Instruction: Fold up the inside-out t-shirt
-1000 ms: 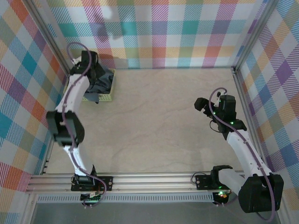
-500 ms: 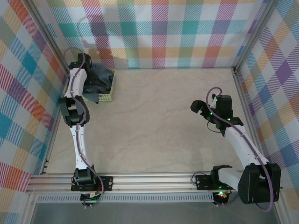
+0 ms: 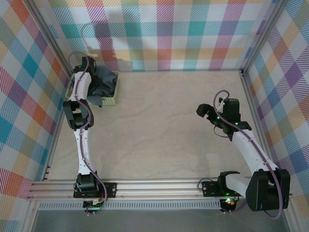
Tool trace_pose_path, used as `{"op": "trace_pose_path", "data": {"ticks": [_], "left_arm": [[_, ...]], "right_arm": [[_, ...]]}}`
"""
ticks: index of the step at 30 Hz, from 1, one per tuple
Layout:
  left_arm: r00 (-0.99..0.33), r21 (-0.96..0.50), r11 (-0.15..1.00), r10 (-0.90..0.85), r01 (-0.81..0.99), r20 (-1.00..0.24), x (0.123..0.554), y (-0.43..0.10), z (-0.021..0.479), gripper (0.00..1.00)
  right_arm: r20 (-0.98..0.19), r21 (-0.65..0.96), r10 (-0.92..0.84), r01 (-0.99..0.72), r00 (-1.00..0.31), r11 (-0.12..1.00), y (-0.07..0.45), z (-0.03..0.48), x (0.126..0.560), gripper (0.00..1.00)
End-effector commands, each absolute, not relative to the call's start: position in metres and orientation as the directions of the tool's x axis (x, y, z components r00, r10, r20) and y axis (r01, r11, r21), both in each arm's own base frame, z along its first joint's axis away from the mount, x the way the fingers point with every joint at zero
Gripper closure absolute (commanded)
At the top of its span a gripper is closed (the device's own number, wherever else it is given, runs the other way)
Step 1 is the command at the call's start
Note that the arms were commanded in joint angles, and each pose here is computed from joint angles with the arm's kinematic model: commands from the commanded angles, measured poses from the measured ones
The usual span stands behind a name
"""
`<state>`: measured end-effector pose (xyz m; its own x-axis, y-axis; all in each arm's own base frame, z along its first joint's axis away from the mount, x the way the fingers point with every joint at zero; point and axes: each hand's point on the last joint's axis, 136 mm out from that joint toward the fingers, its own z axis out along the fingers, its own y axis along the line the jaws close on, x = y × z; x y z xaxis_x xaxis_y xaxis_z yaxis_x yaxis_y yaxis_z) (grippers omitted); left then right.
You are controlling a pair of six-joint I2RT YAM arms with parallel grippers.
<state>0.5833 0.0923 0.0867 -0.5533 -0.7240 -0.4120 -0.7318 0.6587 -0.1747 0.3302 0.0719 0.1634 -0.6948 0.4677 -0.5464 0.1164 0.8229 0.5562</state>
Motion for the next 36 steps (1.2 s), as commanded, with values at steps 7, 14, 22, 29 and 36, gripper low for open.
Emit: {"op": "trace_pose_path", "data": {"ticks": [7, 14, 22, 29, 36], "left_arm": [[-0.422, -0.437, 0.662, -0.737, -0.609, -0.528, 0.584, 0.079, 0.248, 1.0], [-0.36, -0.566, 0.764, -0.645, -0.31, -0.674, 0.554, 0.019, 0.395, 1.0], [-0.261, -0.495, 0.862, -0.455, 0.11, -0.851, 0.468, -0.115, 0.531, 1.0], [-0.294, -0.446, 0.818, -0.354, 0.362, -0.888, 0.394, -0.227, 0.558, 1.0], [-0.559, -0.481, 0.818, -0.25, 0.316, -0.791, 0.392, -0.287, 0.451, 1.0]], "right_arm": [[-0.518, 0.543, 0.474, 0.155, -0.712, 0.825, 0.069, 0.172, 0.316, 0.0], [-0.501, 0.567, 0.485, 0.152, -0.717, 0.81, 0.072, 0.178, 0.302, 0.0], [-0.531, 0.574, 0.486, 0.127, -0.694, 0.809, 0.07, 0.201, 0.284, 0.0], [-0.562, 0.577, 0.48, 0.097, -0.674, 0.811, 0.069, 0.218, 0.269, 0.0], [-0.575, 0.593, 0.466, 0.049, -0.673, 0.803, 0.075, 0.226, 0.259, 0.0]]}}
